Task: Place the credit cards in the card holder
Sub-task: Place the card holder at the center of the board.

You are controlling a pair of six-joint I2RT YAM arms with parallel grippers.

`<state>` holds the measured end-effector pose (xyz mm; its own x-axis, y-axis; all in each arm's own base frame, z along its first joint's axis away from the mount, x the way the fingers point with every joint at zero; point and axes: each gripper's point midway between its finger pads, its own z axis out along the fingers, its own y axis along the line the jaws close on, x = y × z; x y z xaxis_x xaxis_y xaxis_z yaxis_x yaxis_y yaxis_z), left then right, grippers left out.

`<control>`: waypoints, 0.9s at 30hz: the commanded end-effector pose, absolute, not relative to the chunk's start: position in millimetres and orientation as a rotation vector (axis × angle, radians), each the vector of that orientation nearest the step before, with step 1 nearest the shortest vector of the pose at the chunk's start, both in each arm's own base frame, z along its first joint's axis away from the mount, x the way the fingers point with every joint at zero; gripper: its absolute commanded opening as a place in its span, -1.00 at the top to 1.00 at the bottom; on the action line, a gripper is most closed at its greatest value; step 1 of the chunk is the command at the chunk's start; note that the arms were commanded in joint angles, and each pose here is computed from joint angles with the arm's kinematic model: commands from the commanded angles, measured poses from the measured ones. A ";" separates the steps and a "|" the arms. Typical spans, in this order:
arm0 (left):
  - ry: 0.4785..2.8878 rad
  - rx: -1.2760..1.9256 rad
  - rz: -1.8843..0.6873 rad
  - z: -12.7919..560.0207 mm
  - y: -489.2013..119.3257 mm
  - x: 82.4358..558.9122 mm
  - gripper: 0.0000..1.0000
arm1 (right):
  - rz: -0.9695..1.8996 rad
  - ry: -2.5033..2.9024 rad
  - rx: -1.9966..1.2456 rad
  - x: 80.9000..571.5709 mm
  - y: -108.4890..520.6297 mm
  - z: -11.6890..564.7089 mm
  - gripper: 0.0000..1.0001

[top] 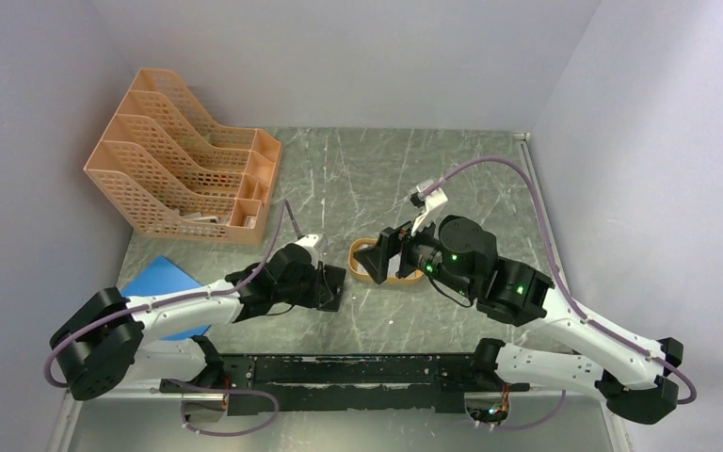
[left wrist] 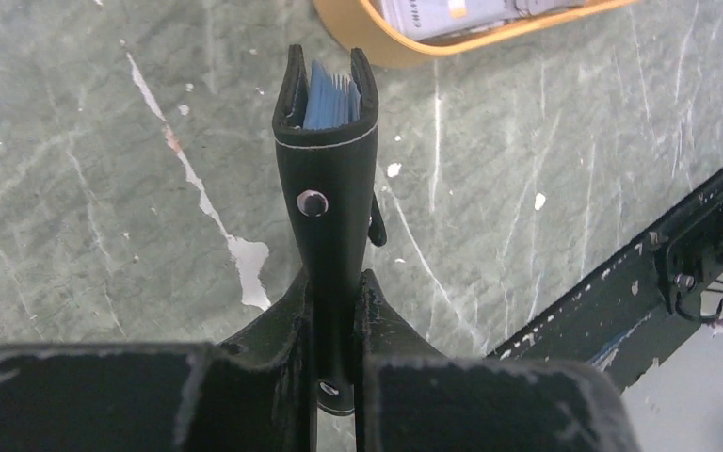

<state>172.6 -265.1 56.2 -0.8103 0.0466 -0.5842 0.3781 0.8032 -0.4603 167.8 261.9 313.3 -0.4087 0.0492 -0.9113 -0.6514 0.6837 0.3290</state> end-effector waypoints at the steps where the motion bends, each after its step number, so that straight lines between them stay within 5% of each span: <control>1: 2.432 0.252 -0.804 48.1 -264.6 177.7 0.83 | 0.818 1.813 -0.431 172.3 256.0 322.1 -0.78; 7: 2.471 0.206 -0.684 40.4 -242.3 177.0 -0.03 | 0.758 1.852 -0.357 180.1 246.6 311.5 -0.81; 10: 2.461 0.175 -0.601 45.1 -229.2 181.8 -0.28 | 0.693 1.895 -0.268 189.8 239.2 303.8 -0.84; 18: 2.410 0.057 -0.389 73.5 -190.1 192.9 -0.57 | 0.414 2.007 0.057 218.2 207.7 272.9 -0.90; 27: 2.150 0.067 -0.385 199.6 -168.5 209.7 -0.60 | 0.161 1.898 0.314 238.0 162.6 302.1 -1.00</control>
<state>202.4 -191.6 150.8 -0.6673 -0.1167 -0.7356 0.1886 0.9290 -0.3185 228.4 199.2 274.3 -0.4554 0.2297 -0.8602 -0.0173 0.9637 0.2665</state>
